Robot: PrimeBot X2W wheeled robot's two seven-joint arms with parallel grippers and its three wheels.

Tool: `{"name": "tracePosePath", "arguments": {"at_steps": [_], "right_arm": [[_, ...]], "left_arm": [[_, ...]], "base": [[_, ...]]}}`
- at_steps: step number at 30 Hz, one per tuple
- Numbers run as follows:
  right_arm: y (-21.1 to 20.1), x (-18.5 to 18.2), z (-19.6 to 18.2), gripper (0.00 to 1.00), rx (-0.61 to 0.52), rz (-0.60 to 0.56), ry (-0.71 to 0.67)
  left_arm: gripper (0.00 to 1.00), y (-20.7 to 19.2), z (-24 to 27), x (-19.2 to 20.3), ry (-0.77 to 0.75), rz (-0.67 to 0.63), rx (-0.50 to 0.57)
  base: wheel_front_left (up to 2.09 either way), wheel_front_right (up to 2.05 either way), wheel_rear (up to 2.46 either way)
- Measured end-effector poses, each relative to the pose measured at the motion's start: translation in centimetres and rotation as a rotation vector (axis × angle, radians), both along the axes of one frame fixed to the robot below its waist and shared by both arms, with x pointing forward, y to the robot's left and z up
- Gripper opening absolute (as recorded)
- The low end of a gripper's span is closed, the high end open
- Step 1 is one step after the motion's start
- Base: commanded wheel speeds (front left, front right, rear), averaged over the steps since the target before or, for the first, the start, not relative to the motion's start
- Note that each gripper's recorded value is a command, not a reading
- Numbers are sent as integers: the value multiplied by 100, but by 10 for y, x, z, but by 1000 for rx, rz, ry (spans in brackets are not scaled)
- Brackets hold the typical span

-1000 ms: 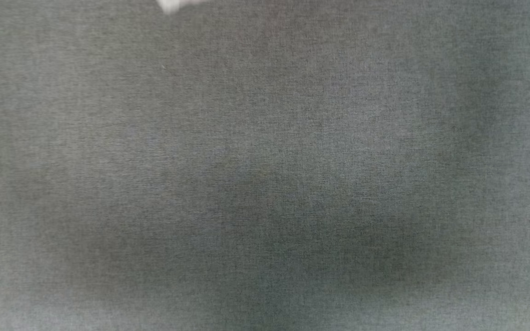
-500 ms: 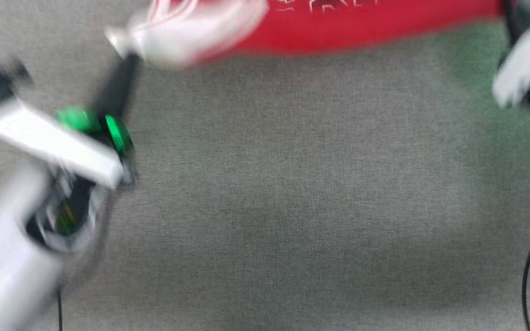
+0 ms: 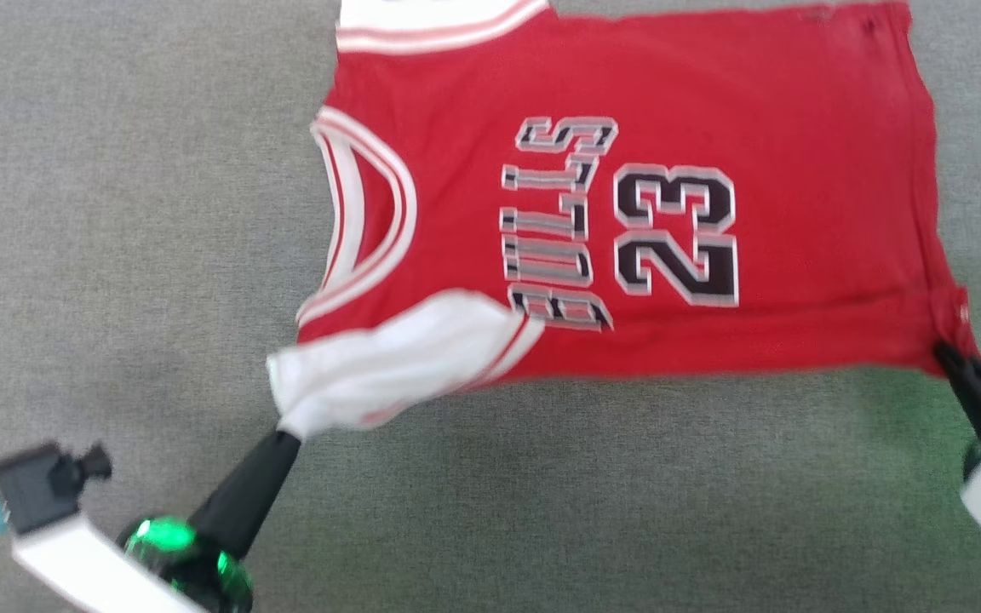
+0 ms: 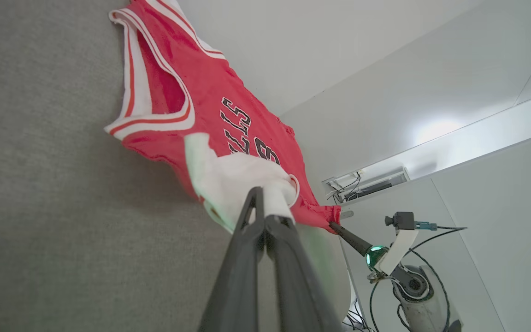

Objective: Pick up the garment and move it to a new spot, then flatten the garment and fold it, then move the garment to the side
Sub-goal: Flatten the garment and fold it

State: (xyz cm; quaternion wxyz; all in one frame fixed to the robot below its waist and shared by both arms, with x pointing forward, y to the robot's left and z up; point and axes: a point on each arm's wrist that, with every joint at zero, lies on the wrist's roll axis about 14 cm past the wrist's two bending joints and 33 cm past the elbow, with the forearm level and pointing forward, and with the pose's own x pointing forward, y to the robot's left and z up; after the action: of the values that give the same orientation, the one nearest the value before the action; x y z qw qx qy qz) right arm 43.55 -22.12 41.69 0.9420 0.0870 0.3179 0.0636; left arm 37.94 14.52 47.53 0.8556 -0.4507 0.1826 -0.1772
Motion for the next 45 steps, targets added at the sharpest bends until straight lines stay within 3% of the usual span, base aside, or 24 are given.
{"name": "tracePosePath", "arguments": {"at_steps": [7, 12, 18, 24, 32, 33, 34, 35, 36, 37, 45], "right_arm": [[-1, -32, 12, 0, 32, -48, 15], [-1, -8, 22, 0, 47, -67, -48], [1, 30, 19, 0, 54, -72, -88], [-2, 40, -6, 0, 49, -93, -53], [-3, 42, -32, 0, 61, -120, -24], [-3, 43, -33, 0, 60, -120, -25], [-3, 44, -34, 0, 59, -119, -26], [-2, 45, -34, 16, 57, -117, -29], [-3, 46, -34, 91, 49, -115, -35], [-4, 47, -33, 100, 40, -113, -43], [-5, 52, 0, 100, 11, -104, -158]], "left_arm": [[0, -1, 11, -23, -7, -39, 15], [0, -11, 38, 16, -127, -78, 1], [0, -16, 41, 75, -154, -119, 9], [0, -14, 10, 112, -89, -125, 59], [0, -11, -48, 121, 23, -140, 160], [14, -12, -49, 122, 20, -143, 172], [38, -10, -51, 123, 16, -143, 191], [51, -9, -52, 123, 12, -145, 208], [100, -8, -53, 123, 7, -149, 224], [100, -7, -53, 122, -1, -156, 247], [100, 9, -10, 120, -166, -221, 455]], "base": [[0, 0, 0], [0, 0, 0], [0, 0, 0], [0, 0, 0], [0, 0, 0], [0, 0, 0], [0, 0, 0], [0, 0, 0], [0, 0, 0], [0, 0, 0], [0, 0, 0]]}}
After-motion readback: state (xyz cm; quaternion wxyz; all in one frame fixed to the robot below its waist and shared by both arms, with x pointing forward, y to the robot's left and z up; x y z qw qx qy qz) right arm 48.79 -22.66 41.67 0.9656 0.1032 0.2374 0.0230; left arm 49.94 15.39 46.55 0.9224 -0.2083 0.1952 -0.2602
